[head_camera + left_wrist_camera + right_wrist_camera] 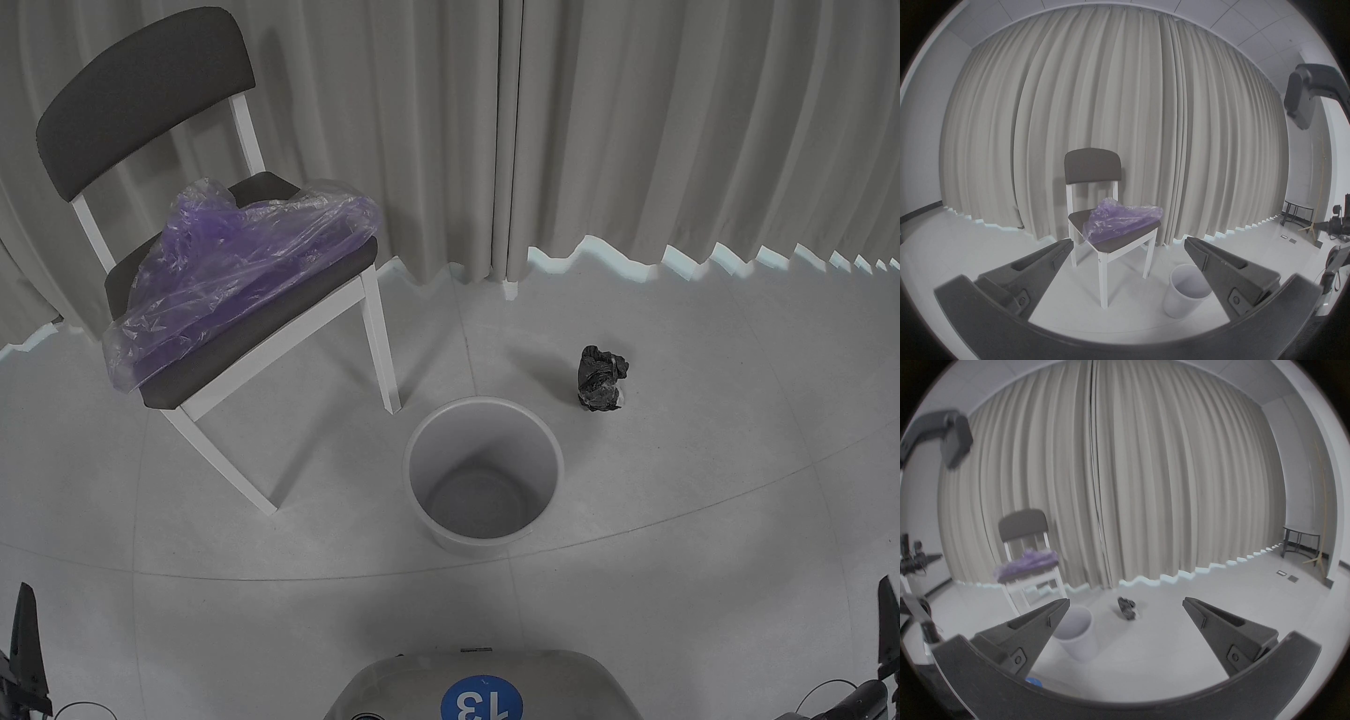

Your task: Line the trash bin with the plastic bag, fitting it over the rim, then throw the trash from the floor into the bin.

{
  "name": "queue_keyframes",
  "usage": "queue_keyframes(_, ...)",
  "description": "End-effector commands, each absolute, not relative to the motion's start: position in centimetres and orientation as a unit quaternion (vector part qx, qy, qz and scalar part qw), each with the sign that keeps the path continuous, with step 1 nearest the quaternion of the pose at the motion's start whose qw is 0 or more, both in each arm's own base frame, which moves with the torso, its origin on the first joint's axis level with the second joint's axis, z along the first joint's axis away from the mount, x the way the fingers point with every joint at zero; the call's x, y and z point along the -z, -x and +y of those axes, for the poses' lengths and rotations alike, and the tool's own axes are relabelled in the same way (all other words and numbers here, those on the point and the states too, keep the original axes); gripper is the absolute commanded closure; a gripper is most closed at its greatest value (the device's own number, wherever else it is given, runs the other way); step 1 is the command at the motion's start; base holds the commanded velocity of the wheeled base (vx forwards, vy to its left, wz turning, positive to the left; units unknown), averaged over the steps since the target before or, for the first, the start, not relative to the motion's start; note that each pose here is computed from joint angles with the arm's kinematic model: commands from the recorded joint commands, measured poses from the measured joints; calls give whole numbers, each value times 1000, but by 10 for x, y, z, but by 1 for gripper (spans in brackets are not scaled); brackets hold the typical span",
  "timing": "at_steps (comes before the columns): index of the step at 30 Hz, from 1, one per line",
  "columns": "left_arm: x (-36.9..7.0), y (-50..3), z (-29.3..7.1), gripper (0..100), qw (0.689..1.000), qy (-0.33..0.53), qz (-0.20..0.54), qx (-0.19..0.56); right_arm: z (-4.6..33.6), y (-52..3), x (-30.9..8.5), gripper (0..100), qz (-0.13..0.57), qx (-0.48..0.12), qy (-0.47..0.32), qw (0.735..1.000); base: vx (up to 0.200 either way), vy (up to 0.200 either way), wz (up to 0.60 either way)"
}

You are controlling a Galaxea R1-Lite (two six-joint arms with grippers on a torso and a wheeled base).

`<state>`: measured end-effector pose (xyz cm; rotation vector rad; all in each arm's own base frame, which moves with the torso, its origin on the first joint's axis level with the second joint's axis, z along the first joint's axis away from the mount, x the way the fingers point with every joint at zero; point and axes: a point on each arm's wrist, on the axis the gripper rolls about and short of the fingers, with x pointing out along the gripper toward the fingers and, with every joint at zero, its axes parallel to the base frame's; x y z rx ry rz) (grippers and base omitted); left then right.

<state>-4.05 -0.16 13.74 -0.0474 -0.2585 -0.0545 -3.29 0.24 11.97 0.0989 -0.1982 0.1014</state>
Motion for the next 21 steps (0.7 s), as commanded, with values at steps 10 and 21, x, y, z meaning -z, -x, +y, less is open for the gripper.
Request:
queue_keyframes(10, -229, 28, -3, 0, 992, -72, -93, 38, 5, -34, -307, 0, -112, -111, -39, 987, 0, 0, 0)
queue_keyframes(21, -267, 8, -2, 0, 993, -113, -4, 38, 5, -58, -303, 0, -92, -115, -89, 985, 0, 0, 0)
